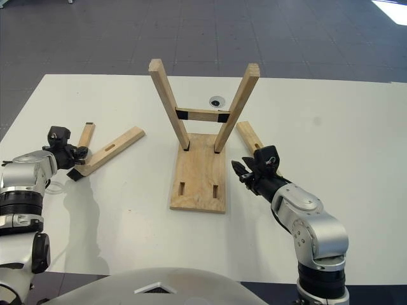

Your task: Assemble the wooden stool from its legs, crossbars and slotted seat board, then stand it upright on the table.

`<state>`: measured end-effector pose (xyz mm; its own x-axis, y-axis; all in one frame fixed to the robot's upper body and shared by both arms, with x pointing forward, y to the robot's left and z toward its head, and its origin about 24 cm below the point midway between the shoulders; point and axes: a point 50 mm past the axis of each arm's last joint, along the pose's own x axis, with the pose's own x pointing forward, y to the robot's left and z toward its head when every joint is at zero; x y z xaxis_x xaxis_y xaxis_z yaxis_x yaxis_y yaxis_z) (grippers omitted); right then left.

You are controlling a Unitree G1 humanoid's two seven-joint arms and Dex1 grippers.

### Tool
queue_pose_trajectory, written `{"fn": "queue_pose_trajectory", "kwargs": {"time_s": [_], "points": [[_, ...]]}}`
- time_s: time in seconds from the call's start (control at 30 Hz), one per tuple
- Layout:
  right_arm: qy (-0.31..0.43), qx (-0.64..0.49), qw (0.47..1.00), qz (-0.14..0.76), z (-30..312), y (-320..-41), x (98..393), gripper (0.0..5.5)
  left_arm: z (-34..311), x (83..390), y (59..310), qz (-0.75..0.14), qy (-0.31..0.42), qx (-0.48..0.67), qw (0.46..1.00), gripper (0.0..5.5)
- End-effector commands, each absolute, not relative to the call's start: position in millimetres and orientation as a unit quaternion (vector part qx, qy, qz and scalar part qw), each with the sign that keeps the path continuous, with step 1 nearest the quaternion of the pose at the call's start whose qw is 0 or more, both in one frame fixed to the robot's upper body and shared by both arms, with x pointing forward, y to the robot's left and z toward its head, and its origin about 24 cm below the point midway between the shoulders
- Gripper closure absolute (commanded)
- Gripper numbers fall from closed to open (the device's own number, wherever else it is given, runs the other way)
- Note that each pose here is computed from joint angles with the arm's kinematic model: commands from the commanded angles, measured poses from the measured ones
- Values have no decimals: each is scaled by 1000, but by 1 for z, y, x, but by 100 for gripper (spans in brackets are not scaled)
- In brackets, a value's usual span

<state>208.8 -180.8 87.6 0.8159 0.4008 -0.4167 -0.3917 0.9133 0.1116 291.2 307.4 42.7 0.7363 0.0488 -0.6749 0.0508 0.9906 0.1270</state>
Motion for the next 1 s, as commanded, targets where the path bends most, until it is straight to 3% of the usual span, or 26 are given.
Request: {"fn": "queue_pose_trajectory", "kwargs": {"time_s": [0.03,0.17,0.37,0.5,0.57,0.77,0.8,1.0], "points": [[216,13,953,212,90,-178,211,378,34,283,313,15,393,75,916,415],[213,13,954,210,91,-178,213,378,45,293,308,16,341,65,938,415],[200,56,954,215,98,-181,213,378,115,317,298,3,55,30,998,415],[193,117,947,228,110,-187,213,378,137,307,294,-33,-32,78,996,415],[150,176,935,268,130,-178,217,378,156,293,276,-77,-109,116,984,415],[11,255,895,366,200,-144,225,268,186,249,194,-160,-253,151,942,416],[5,253,894,369,206,-141,226,244,190,245,185,-171,-260,145,939,416],[-25,244,871,425,234,-109,235,241,188,234,149,-248,-244,126,929,416]]}}
